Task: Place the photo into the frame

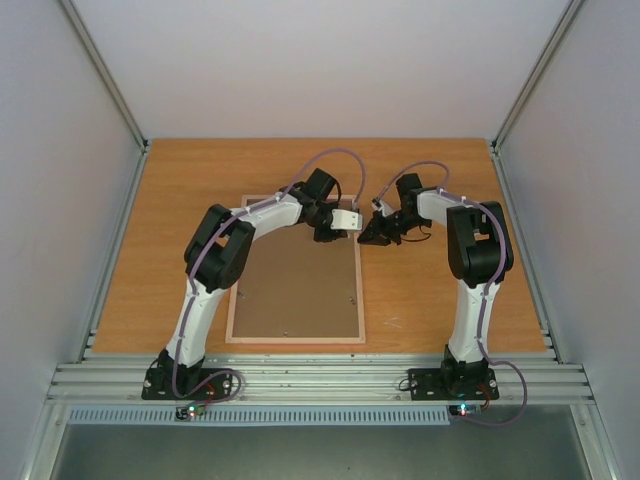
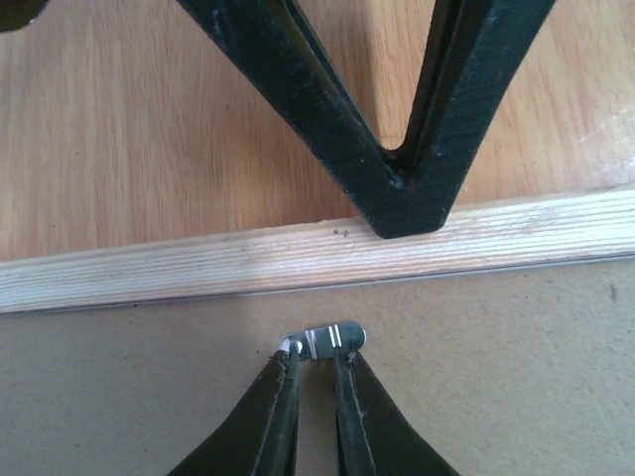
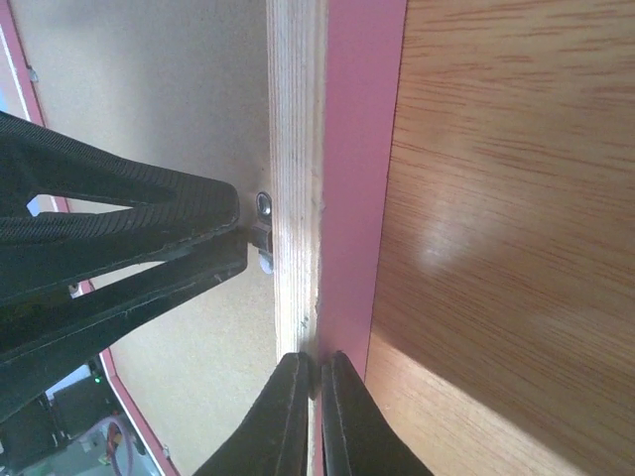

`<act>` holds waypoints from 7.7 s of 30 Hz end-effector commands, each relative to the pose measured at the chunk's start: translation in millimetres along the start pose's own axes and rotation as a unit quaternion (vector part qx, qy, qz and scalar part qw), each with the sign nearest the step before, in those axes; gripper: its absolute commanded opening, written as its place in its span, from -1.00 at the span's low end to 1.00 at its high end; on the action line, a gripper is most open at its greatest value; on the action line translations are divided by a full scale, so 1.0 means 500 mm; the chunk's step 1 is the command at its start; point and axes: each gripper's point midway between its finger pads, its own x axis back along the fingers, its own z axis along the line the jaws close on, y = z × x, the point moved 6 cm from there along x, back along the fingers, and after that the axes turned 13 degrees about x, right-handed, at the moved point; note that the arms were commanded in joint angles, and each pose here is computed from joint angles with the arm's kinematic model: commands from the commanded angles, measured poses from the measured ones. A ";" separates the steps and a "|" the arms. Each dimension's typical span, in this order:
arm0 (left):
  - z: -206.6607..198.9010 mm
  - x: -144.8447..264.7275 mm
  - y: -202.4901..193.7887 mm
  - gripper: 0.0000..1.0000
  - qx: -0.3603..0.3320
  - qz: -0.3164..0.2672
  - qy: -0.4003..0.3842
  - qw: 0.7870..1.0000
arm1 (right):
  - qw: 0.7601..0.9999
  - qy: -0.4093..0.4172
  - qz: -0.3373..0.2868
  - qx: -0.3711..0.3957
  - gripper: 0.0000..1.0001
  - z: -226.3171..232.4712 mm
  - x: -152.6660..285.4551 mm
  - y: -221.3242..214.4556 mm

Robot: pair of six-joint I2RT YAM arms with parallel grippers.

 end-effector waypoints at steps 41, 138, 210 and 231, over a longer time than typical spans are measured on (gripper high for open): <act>0.021 -0.002 0.002 -0.88 0.059 -0.046 0.063 0.995 | 0.998 -0.028 0.046 -0.036 -0.95 -0.033 -0.062 -0.062; -0.388 -0.025 -0.106 -0.99 0.007 0.088 0.076 0.993 | 0.994 0.017 0.075 -0.071 -0.72 -0.020 -0.078 -0.189; -0.302 0.465 -0.207 0.81 0.336 0.038 0.181 0.924 | 0.797 -0.061 0.191 0.570 0.29 0.303 0.040 -0.272; -0.218 0.520 -0.399 0.68 0.527 0.188 0.295 0.775 | 0.723 -0.178 0.281 0.605 -0.18 0.264 -0.066 -0.281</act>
